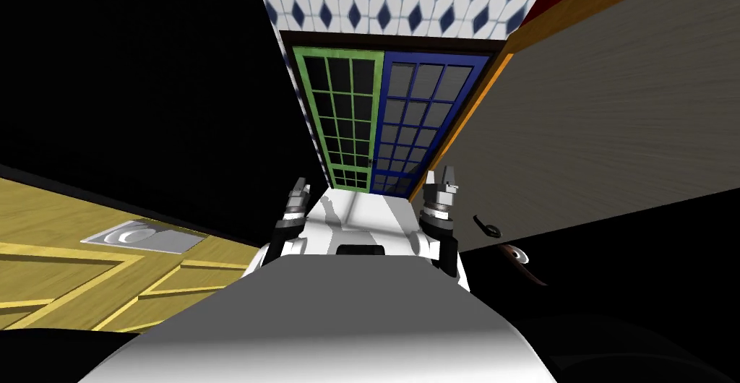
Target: Pull the door open
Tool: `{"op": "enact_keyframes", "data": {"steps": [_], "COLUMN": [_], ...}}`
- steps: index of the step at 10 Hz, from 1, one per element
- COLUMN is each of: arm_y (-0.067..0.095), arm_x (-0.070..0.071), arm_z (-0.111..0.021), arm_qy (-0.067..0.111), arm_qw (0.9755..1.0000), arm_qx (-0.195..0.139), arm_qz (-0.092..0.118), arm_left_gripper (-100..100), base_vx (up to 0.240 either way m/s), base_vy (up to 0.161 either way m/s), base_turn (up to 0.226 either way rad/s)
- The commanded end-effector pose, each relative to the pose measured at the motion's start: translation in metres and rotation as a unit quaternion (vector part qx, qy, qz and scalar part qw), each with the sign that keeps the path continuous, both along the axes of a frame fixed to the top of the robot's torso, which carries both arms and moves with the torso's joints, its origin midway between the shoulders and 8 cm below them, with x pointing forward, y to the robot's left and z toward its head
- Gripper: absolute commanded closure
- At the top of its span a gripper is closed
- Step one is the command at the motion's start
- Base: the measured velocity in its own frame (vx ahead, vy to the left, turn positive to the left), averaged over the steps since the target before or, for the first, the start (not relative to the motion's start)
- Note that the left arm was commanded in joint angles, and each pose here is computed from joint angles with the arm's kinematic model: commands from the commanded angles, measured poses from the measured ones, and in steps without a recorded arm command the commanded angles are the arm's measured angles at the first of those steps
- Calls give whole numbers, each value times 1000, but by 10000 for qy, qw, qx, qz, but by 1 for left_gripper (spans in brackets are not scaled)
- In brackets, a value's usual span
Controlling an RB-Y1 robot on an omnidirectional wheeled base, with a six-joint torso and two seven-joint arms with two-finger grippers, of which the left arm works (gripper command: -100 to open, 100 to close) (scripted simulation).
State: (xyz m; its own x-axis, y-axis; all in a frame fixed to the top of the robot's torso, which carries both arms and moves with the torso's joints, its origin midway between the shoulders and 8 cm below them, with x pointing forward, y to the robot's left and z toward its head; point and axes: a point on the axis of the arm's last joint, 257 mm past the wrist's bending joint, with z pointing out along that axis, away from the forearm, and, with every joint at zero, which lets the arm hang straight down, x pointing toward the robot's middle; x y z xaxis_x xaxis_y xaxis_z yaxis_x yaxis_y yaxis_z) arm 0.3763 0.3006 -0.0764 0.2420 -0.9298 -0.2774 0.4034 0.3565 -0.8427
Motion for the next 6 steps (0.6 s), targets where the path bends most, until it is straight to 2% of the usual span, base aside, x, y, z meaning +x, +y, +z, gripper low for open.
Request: {"op": "enact_keyframes", "data": {"steps": [1,6], "arm_y": [2,13], "arm_x": [3,9], "arm_z": [-7,-35], "arm_qy": [74,331], "arm_qw": [9998,9960], "arm_qx": [188,762], "arm_qz": [79,329], "arm_left_gripper": [-100,-100], "base_vx": [110,114], "base_vy": [-28,-39], "base_turn": [-46,-49]}}
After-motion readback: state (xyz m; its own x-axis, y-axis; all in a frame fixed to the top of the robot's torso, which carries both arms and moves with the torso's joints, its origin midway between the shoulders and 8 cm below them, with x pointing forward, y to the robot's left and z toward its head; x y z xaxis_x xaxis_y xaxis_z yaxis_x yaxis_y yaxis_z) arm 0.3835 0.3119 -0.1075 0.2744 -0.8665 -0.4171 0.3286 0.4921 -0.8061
